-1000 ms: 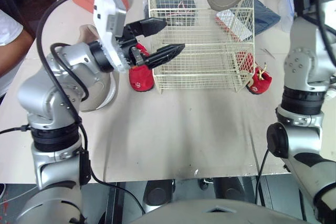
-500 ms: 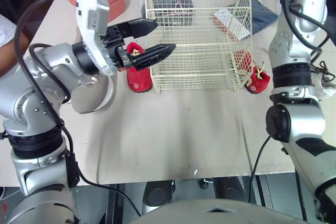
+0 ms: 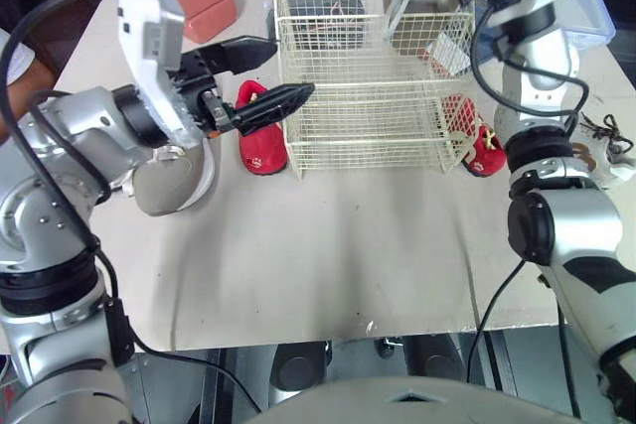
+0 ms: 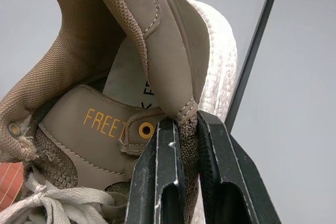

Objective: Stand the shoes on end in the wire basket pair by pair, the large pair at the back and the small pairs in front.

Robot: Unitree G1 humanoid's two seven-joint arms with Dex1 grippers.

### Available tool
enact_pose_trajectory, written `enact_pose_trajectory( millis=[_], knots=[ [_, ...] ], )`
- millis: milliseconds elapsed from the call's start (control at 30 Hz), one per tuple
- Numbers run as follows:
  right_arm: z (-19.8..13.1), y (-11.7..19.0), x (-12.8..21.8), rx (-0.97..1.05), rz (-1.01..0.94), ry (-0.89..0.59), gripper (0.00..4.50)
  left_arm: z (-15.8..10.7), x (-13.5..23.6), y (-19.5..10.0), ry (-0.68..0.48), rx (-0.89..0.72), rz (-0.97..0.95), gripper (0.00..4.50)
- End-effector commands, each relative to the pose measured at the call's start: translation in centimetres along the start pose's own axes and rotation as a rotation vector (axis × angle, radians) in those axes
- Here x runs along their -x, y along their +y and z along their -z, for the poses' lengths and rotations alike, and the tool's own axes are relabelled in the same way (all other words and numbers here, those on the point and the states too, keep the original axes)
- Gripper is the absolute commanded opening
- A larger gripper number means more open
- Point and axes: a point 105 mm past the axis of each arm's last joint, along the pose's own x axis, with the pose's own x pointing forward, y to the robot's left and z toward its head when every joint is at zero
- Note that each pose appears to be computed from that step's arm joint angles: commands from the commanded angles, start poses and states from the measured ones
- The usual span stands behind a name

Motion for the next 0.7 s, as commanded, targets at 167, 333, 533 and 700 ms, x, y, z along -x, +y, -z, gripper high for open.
enact_pose_trajectory(
  millis=[167,333,533,700],
  knots=[
    [0.6,-2.4,1.3,-0.09,0.084,0.04,0.0,-0.8,0.8,0.7,-0.026,-0.048,-0.024,4.44],
    [2.1,-2.5,2.4,-0.119,0.071,0.143,0.0,-0.6,1.0,1.0,-0.024,-0.052,-0.023,4.44],
    [2.9,-1.1,3.3,-0.111,-0.009,0.215,0.0,-0.1,0.8,1.0,-0.02,-0.052,-0.006,4.44],
    [3.2,-0.9,4.2,-0.103,-0.004,0.253,0.0,0.2,0.8,0.9,-0.016,-0.052,0.0,4.44]
  ],
)
